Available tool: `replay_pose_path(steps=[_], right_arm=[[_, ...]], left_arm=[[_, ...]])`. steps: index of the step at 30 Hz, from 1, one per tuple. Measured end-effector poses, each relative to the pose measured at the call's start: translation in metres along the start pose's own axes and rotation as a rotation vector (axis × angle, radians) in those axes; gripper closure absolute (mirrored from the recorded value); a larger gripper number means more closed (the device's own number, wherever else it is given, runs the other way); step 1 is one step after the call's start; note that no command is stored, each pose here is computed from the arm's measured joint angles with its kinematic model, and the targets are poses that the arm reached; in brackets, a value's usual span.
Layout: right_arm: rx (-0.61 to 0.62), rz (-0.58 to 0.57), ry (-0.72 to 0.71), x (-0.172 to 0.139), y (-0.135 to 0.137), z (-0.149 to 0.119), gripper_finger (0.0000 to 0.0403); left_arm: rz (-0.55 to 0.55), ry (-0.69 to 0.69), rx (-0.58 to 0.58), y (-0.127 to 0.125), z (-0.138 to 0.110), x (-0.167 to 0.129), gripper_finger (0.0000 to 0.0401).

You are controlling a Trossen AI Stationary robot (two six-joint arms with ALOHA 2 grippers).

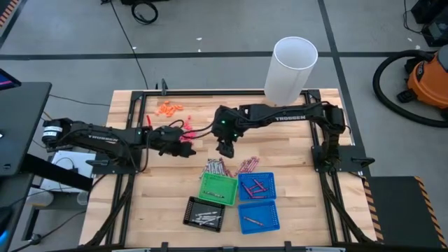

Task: Sort crayons
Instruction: Put the white crayon into the black bin

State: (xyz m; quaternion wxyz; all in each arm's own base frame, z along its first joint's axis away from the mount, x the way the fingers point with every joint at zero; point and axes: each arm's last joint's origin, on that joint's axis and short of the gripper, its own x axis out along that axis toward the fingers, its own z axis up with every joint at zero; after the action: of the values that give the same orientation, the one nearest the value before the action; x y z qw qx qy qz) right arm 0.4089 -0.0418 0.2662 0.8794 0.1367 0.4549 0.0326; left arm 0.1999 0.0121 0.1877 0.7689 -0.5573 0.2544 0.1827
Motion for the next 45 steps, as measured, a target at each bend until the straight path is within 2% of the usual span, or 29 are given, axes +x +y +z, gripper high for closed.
replay_pose_path(steps=[6, 10, 15, 18, 25, 31, 36, 41, 45], right_arm=[[-0.175, 0.005, 0.073, -0.007, 0.003, -0.008, 0.0188], [-0.211, 0.007, 0.135, -0.007, 0.003, -0.014, 0.0189], [-0.263, 0.021, 0.185, -0.008, 0.003, -0.019, 0.0193], [-0.307, 0.022, 0.155, -0.006, 0.003, -0.016, 0.0199], [-0.281, 0.008, 0.079, -0.001, -0.002, -0.015, 0.0216], [-0.266, 0.022, 0.087, 0.013, 0.005, -0.027, 0.023], [-0.27, 0.015, 0.096, 0.017, 0.015, -0.032, 0.0234], [-0.272, -0.003, 0.112, 0.016, 0.016, -0.034, 0.0235], [-0.256, -0.049, 0.138, 0.012, 0.009, -0.036, 0.0235]], left_arm=[[-0.061, -0.162, -0.103, -0.013, -0.006, 0.0, 0.026], [-0.059, -0.235, -0.179, -0.016, -0.017, -0.001, 0.026], [-0.078, -0.241, -0.23, -0.02, -0.031, -0.003, 0.026], [-0.087, -0.219, -0.24, -0.022, -0.038, -0.004, 0.026], [-0.107, -0.172, -0.268, -0.025, -0.051, -0.006, 0.026], [-0.019, -0.154, -0.22, -0.049, -0.058, 0.0, 0.026], [0.178, -0.141, -0.153, -0.061, -0.063, 0.014, 0.026], [0.282, -0.148, -0.135, -0.058, -0.066, 0.037, 0.026], [0.316, -0.15, -0.126, -0.05, -0.068, 0.054, 0.026]])
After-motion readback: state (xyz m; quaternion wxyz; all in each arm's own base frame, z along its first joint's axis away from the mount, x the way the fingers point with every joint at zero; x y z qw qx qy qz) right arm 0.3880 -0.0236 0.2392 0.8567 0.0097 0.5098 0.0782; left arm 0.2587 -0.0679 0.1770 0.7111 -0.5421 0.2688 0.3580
